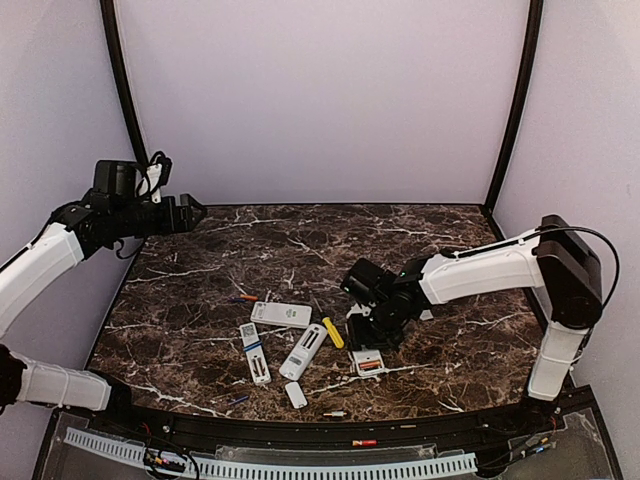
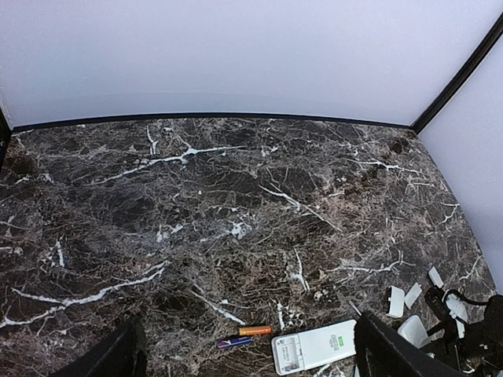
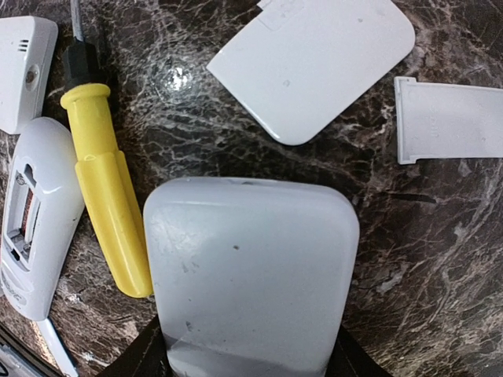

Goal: Unload the batteries from the remote control
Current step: Place the remote control without the battery cover at the center of the board.

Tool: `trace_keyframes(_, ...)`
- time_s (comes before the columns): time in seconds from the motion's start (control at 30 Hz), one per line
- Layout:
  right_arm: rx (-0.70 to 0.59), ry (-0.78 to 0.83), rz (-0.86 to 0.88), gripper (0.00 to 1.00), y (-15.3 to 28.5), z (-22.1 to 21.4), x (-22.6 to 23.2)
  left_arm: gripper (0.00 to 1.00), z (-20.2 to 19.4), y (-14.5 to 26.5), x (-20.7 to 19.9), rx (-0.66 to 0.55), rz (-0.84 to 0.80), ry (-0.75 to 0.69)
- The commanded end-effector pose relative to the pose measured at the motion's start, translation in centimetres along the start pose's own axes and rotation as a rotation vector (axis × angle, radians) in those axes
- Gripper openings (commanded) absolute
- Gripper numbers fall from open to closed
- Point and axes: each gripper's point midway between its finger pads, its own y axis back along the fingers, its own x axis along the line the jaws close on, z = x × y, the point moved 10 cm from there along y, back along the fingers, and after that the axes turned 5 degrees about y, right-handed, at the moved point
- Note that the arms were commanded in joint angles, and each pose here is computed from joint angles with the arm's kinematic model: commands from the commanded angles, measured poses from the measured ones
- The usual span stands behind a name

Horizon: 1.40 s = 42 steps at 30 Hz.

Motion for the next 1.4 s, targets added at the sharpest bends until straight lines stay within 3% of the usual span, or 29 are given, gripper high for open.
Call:
trace_keyframes(0.0,0.004,-0.013,0.000,0.42,-0.7,0.4,0.0,0.91,-0.5,-0.3,0.2,0.022,-0.001,-0.002)
trace_keyframes(0.57,-0.007,-0.010,-0.054,0.77,-0.3,1.0,0.1,0.91,-0.5,-0.3,0.2,0.026,0.000,-0.004)
trace_keyframes(0.8,-0.098,0.028,-0.080,0.87,2.8,1.7,0.0,0.91,-0.4,0.0,0.2,0.014,0.004,-0.006)
trace_keyframes(0.9,-0.151,0.057,-0.043,0.85,4.4,2.2,0.4,0.91,-0.5,0.1,0.2,0.010,0.006,-0.005)
trace_keyframes(1.07,-0.203,0.143,0.046,0.66,5.9,2.9,2.3,0.91,-0.5,0.0,0.2,0.009,0.001,-0.002)
trace_keyframes(1.37,-0.161,0.235,0.097,0.47,3.6,3.5,5.5,0.90,-0.6,-0.1,0.2,0.013,-0.010,0.004)
